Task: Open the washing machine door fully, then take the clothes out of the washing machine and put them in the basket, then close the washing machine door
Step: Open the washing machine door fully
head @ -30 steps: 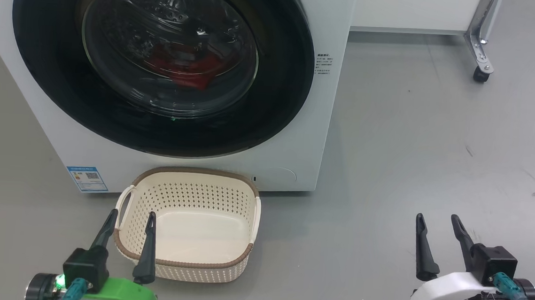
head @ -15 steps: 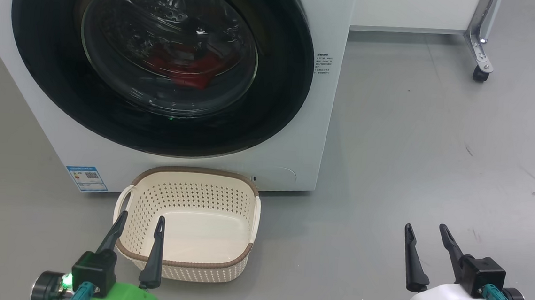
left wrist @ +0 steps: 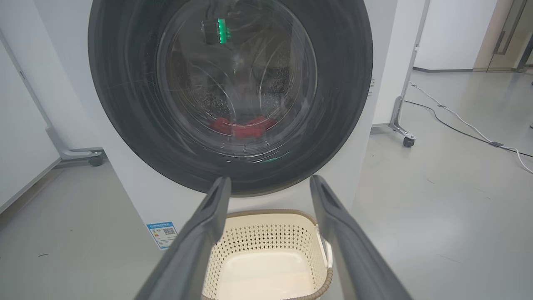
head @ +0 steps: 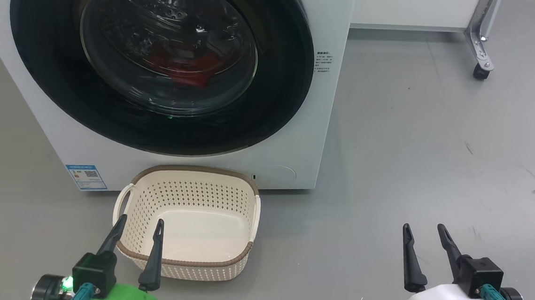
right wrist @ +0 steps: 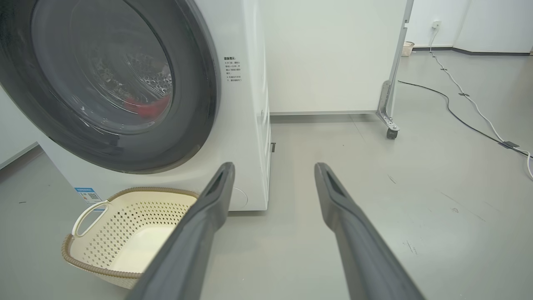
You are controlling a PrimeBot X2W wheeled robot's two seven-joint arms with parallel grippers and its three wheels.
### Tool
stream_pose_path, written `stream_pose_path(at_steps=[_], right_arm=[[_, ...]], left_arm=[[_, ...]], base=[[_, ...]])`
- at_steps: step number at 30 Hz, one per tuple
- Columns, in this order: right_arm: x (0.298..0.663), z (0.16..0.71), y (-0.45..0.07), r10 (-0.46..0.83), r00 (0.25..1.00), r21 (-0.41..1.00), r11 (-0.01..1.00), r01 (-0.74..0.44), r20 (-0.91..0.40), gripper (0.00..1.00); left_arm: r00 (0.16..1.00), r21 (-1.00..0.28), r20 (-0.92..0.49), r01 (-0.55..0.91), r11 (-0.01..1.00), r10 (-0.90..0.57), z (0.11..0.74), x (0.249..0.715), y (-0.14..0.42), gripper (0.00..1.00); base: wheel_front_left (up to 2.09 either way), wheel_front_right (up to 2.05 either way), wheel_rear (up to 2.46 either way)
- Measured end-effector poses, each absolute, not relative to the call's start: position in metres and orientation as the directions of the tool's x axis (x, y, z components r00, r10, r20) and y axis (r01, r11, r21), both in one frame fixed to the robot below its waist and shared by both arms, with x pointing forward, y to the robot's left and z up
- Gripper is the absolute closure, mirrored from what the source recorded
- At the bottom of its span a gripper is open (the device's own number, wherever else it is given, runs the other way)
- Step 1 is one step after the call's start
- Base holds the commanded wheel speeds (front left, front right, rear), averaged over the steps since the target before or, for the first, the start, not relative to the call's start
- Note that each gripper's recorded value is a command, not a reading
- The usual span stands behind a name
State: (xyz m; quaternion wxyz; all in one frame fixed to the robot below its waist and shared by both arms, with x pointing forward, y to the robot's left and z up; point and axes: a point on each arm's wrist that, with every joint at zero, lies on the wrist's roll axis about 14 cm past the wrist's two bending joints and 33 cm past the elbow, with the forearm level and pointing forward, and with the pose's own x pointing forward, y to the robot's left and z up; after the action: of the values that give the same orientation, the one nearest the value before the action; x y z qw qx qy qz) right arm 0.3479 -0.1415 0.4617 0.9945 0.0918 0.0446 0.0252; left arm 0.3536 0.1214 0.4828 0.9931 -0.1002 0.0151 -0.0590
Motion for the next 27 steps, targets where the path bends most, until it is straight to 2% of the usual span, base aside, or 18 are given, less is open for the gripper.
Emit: stream_pose_path(at_steps=[4,5,6,20,27], right_arm=[[0.348,0.461,-0.140,0.064,0.994,0.178,0.983,-0.048,-0.084,0.00],[0.348,0.461,-0.140,0.065,0.994,0.179,0.983,-0.049,-0.085,0.14],[0.349,0.462,-0.139,0.068,0.994,0.182,0.982,-0.052,-0.082,1.00],[0.356,0.456,-0.137,0.084,0.991,0.254,0.966,-0.056,-0.101,1.00],[0.379,0.458,-0.142,0.056,0.994,0.427,0.904,-0.010,-0.096,1.00]], left_arm=[[0.993,-0.200,-0.023,0.110,0.974,-0.117,0.481,0.353,0.122,0.00],[0.993,-0.200,-0.023,0.109,0.974,-0.116,0.481,0.353,0.123,0.00],[0.993,-0.200,-0.024,0.107,0.974,-0.114,0.481,0.353,0.123,0.00],[0.994,-0.205,-0.049,0.089,0.975,-0.101,0.473,0.356,0.126,0.00],[0.994,-0.204,-0.059,0.075,0.976,-0.089,0.469,0.363,0.129,0.00]], base=[[0.00,0.00,0.00],[0.00,0.00,0.00],[0.00,0.00,0.00],[0.00,0.00,0.00],[0.00,0.00,0.00]])
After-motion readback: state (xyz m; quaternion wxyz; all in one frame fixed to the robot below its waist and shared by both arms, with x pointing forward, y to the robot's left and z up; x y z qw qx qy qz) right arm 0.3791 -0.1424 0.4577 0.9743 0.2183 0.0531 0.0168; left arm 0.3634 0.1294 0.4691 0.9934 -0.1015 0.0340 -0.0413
